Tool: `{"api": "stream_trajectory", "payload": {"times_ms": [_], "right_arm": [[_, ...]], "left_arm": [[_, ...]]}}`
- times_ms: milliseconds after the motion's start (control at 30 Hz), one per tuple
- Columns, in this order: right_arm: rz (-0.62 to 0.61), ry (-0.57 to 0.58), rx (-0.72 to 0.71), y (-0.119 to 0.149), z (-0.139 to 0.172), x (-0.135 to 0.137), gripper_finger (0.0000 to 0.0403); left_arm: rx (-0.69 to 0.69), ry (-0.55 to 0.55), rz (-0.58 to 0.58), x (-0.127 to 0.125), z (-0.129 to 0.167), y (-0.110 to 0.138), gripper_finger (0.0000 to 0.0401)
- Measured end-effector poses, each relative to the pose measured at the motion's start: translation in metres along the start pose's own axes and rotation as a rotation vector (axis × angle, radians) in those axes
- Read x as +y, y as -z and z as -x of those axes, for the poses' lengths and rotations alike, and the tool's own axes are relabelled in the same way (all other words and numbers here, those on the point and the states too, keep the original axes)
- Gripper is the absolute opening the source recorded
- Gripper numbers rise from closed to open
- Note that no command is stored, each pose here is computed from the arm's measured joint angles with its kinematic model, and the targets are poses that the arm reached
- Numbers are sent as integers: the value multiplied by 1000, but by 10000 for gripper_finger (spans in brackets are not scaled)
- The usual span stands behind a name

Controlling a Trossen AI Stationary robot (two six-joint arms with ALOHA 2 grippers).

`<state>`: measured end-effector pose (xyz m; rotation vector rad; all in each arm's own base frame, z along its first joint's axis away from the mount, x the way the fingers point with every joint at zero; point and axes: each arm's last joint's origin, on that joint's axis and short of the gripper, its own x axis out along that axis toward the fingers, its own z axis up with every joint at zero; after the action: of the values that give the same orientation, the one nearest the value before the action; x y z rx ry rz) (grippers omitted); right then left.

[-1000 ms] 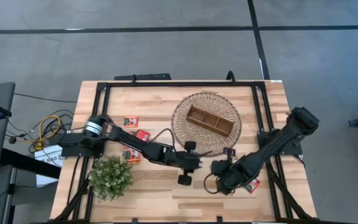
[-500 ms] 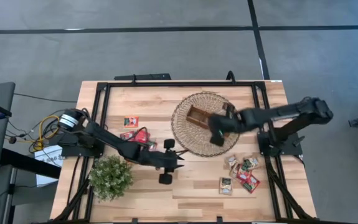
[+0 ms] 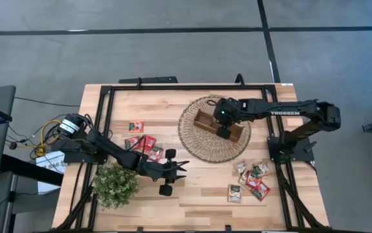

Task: Pick & Place Tea
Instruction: Put the brown tea bag into the middle section of the wooden organizer

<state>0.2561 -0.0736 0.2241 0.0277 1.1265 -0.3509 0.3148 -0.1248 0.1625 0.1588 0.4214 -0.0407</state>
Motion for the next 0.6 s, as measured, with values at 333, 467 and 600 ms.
{"api": "stream_trajectory", "payload": {"times_ms": [333,467,600], "right_arm": [[-41,-34,-13,18,-23,-3,0],[-78,-23,-27,18,-26,-7,0],[-89,-16,-25,19,-26,-10,0]], "left_arm": [[0,-17,1,0,0,0,91],[-5,-17,2,0,0,-1,91],[-6,-17,2,0,0,-1,91]]}}
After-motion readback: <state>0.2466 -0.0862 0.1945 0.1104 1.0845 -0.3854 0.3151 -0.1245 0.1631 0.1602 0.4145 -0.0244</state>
